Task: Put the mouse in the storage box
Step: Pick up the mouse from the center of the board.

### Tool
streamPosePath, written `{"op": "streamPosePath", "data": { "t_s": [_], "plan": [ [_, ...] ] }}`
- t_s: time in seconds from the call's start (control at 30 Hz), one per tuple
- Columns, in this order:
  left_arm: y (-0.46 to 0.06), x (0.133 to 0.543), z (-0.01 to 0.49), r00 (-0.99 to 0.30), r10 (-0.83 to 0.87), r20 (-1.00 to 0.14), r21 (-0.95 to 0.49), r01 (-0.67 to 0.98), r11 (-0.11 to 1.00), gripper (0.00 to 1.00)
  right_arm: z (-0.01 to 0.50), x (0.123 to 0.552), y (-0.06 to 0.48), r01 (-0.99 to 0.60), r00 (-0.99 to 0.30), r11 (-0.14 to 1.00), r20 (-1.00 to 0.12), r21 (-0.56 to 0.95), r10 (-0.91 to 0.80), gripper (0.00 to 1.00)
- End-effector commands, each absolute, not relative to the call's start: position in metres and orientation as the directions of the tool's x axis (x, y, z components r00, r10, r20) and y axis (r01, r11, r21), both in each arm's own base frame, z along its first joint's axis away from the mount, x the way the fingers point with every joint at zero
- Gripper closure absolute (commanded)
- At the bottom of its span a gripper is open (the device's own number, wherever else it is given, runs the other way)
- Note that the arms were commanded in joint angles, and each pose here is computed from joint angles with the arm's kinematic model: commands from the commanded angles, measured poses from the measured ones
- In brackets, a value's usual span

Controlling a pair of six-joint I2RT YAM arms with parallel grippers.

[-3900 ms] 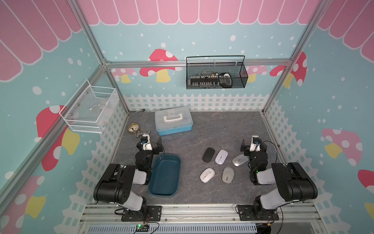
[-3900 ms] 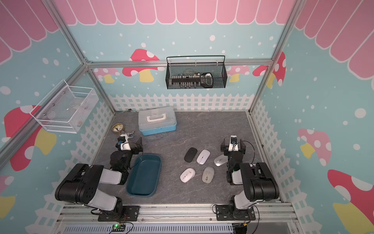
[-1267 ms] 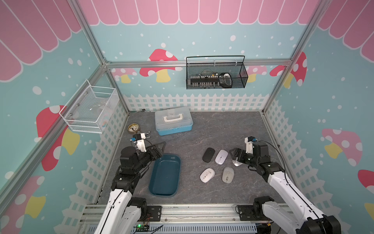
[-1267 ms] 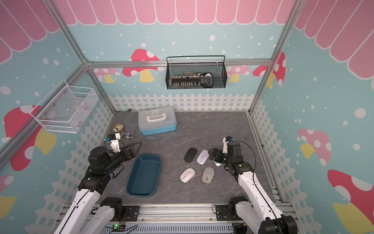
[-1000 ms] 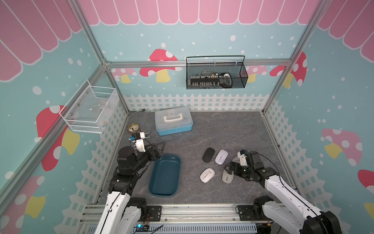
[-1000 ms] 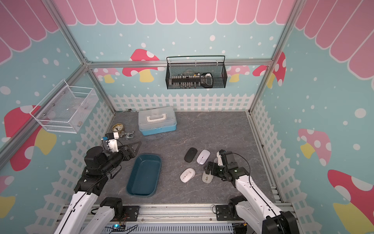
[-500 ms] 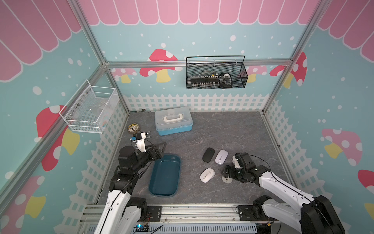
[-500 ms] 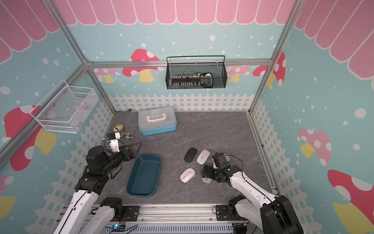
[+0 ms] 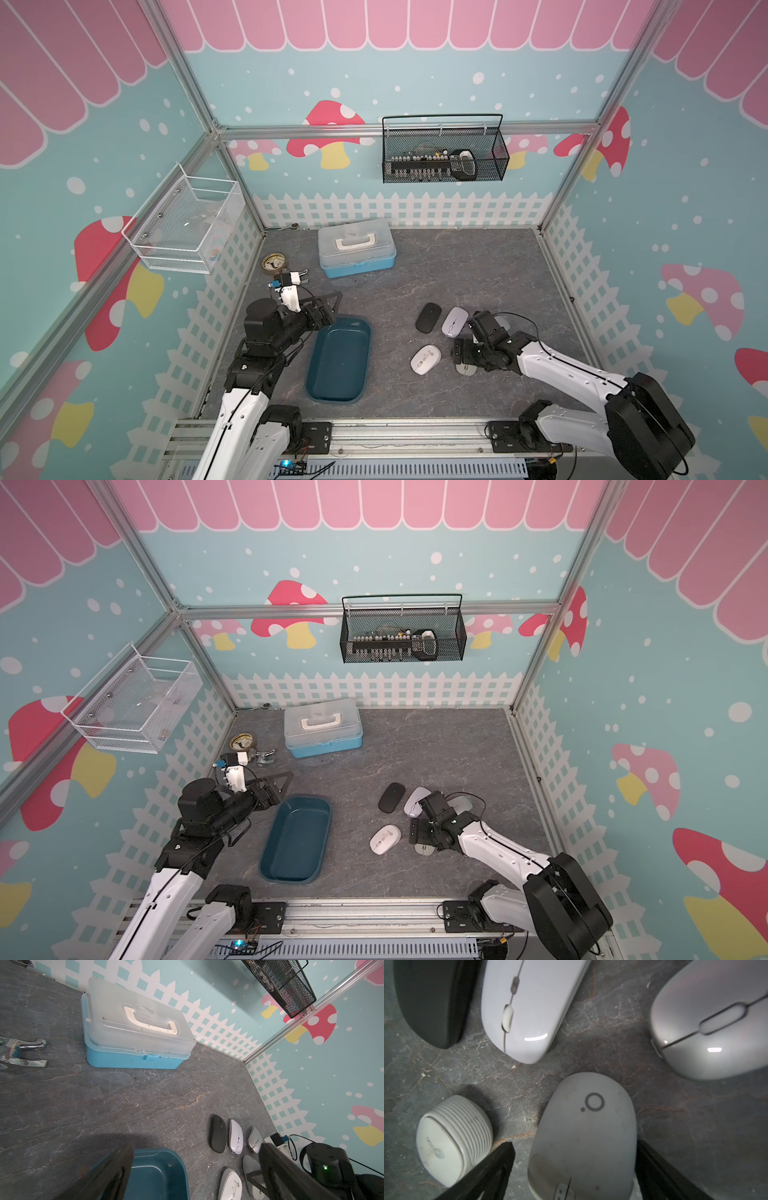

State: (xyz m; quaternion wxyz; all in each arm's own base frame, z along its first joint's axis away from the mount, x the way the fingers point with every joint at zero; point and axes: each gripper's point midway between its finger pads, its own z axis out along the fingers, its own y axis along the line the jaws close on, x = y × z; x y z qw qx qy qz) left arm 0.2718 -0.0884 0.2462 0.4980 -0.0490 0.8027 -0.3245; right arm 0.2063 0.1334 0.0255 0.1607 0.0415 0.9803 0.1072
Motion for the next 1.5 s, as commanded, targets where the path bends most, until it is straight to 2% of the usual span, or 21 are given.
{"op": "streamPosePath", "data": {
  "t_s": [0.0, 0.27, 0.33, 0.4, 0.43, 0.57, 0.7, 0.8, 0.9, 1.03, 1.13, 1.23, 1.33, 1.47],
  "plan": [
    [-0.09, 0.272, 0.241, -0.509, -0.401, -0.762, -0.574, 0.243, 0.782, 0.01, 0.008, 0.186, 0.115, 0.088, -0.966, 0.991, -0.236, 0.101, 0.11, 0.09],
    [-0.089, 0.273, 0.239, -0.513, -0.404, -0.757, -0.577, 0.235, 0.782, 0.02, 0.001, 0.179, 0.113, 0.063, -0.975, 0.998, -0.211, 0.006, 0.063, 0.15],
    [-0.09, 0.273, 0.239, -0.514, -0.404, -0.756, -0.578, 0.235, 0.782, 0.02, -0.001, 0.178, 0.114, 0.067, -0.975, 0.998, -0.21, 0.015, 0.069, 0.21],
    [-0.09, 0.273, 0.238, -0.516, -0.403, -0.756, -0.578, 0.236, 0.781, 0.02, -0.002, 0.177, 0.115, 0.07, -0.974, 0.997, -0.213, 0.02, 0.072, 0.34],
    [-0.09, 0.273, 0.238, -0.517, -0.402, -0.756, -0.578, 0.237, 0.781, 0.02, -0.001, 0.177, 0.116, 0.068, -0.974, 0.997, -0.216, 0.026, 0.072, 0.37],
    [-0.093, 0.272, 0.238, -0.519, -0.397, -0.757, -0.576, 0.243, 0.781, 0.01, 0.003, 0.179, 0.116, 0.067, -0.968, 0.997, -0.239, 0.035, 0.073, 0.4],
    [-0.097, 0.271, 0.238, -0.526, -0.387, -0.757, -0.575, 0.254, 0.778, 0.01, 0.019, 0.192, 0.123, 0.042, -0.952, 0.997, -0.3, 0.068, 0.06, 0.46],
    [-0.116, 0.265, 0.239, -0.572, -0.342, -0.746, -0.592, 0.333, 0.734, 0.01, 0.05, 0.214, 0.143, -0.069, -0.903, 0.987, -0.43, 0.145, 0.0, 0.47],
    [-0.139, 0.258, 0.24, -0.651, -0.292, -0.7, -0.649, 0.411, 0.639, 0.01, 0.094, 0.238, 0.161, -0.223, -0.794, 0.96, -0.602, 0.168, -0.079, 0.49],
    [-0.165, 0.248, 0.241, -0.773, -0.216, -0.596, -0.754, 0.447, 0.482, 0.08, 0.162, 0.253, 0.192, -0.463, -0.572, 0.871, -0.806, 0.166, -0.151, 0.53],
    [-0.177, 0.244, 0.234, -0.808, -0.186, -0.559, -0.776, 0.431, 0.46, 0.1, 0.208, 0.248, 0.213, -0.616, -0.381, 0.772, -0.916, 0.153, -0.122, 0.53],
    [-0.197, 0.228, 0.229, -0.833, -0.122, -0.54, -0.79, 0.451, 0.416, 0.09, 0.237, 0.235, 0.233, -0.751, -0.191, 0.655, -0.977, 0.081, -0.097, 0.53],
    [-0.215, 0.212, 0.229, -0.852, -0.058, -0.521, -0.804, 0.466, 0.369, 0.1, 0.247, 0.215, 0.257, -0.866, -0.014, 0.496, -0.989, -0.061, -0.145, 0.54],
    [-0.224, 0.194, 0.232, -0.85, -0.013, -0.526, -0.806, 0.495, 0.324, 0.12, 0.251, 0.195, 0.276, -0.902, 0.191, 0.345, -0.957, -0.259, -0.219, 0.55]
  ]
}}
